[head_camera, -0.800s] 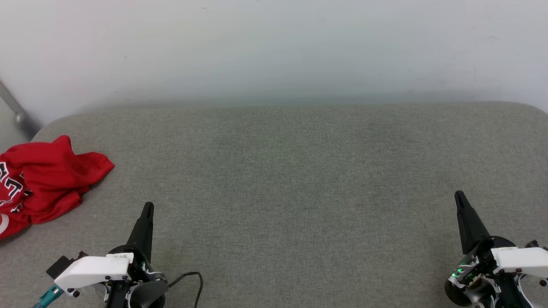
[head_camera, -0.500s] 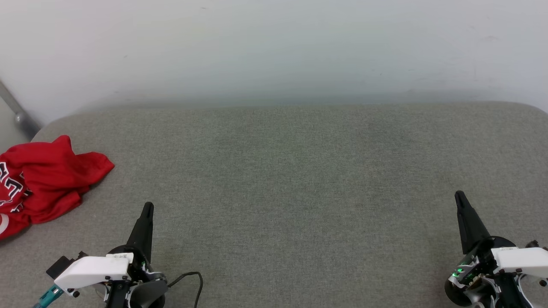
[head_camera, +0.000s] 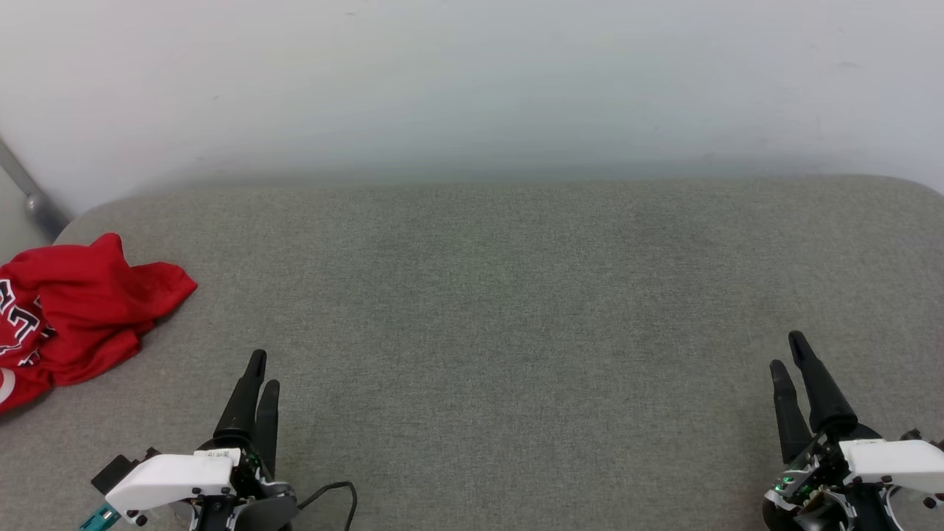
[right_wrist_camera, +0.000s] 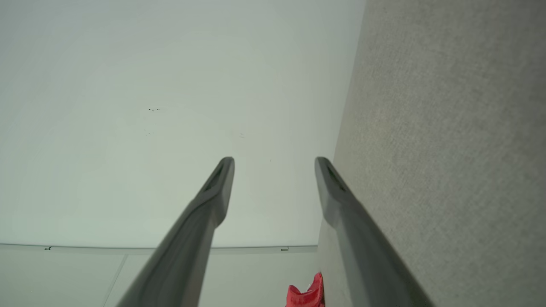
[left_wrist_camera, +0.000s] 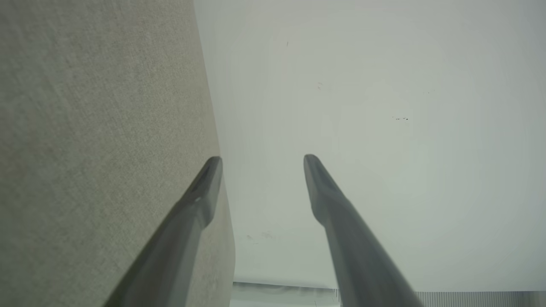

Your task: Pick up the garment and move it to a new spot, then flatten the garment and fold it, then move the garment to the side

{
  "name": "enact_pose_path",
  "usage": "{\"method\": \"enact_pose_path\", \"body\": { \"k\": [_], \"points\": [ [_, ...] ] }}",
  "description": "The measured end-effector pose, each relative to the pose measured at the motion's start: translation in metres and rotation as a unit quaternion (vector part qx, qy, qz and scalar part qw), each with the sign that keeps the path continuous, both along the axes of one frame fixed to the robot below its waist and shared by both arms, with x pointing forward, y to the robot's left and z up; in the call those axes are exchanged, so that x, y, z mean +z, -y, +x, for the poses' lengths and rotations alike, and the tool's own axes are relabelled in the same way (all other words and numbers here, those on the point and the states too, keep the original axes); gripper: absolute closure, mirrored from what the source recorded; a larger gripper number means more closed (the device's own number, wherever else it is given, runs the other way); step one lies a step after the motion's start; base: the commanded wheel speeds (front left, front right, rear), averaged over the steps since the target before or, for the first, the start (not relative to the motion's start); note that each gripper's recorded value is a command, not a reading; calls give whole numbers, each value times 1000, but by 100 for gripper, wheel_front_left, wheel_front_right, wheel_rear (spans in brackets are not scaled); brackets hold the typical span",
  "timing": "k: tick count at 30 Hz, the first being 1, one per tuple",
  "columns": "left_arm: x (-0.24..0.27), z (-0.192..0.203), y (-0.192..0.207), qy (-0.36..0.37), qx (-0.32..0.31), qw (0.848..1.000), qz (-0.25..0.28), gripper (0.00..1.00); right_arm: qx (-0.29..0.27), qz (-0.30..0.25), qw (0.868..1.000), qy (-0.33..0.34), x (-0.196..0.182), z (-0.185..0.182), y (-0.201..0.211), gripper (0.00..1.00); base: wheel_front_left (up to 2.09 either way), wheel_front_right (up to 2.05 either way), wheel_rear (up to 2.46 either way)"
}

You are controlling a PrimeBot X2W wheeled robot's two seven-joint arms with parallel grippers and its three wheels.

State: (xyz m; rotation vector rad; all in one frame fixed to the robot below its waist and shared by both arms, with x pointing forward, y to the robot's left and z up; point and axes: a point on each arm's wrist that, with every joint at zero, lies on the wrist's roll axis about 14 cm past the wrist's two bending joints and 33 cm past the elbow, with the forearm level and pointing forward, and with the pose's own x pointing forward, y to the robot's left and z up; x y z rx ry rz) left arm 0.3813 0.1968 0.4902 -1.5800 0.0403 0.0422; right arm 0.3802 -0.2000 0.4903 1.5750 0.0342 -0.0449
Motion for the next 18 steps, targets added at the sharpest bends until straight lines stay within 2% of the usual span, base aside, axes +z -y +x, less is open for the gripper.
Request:
{"method": "enact_pose_path", "body": {
  "k": [5, 9, 18],
  "points": [
    [5, 2, 4, 7, 1, 1000, 5, 0, -2, -12, 1000, 9, 6, 1, -2, 0, 0, 0, 0],
    [9, 3, 8, 14, 0, 1000, 25, 0, -1, -43, 999, 12, 9, 2, -4, 0, 0, 0, 0],
    [29, 7, 8, 43, 2, 992, 121, 0, 0, -151, 988, 18, 14, 4, -4, 0, 0, 0, 0]
  ]
}}
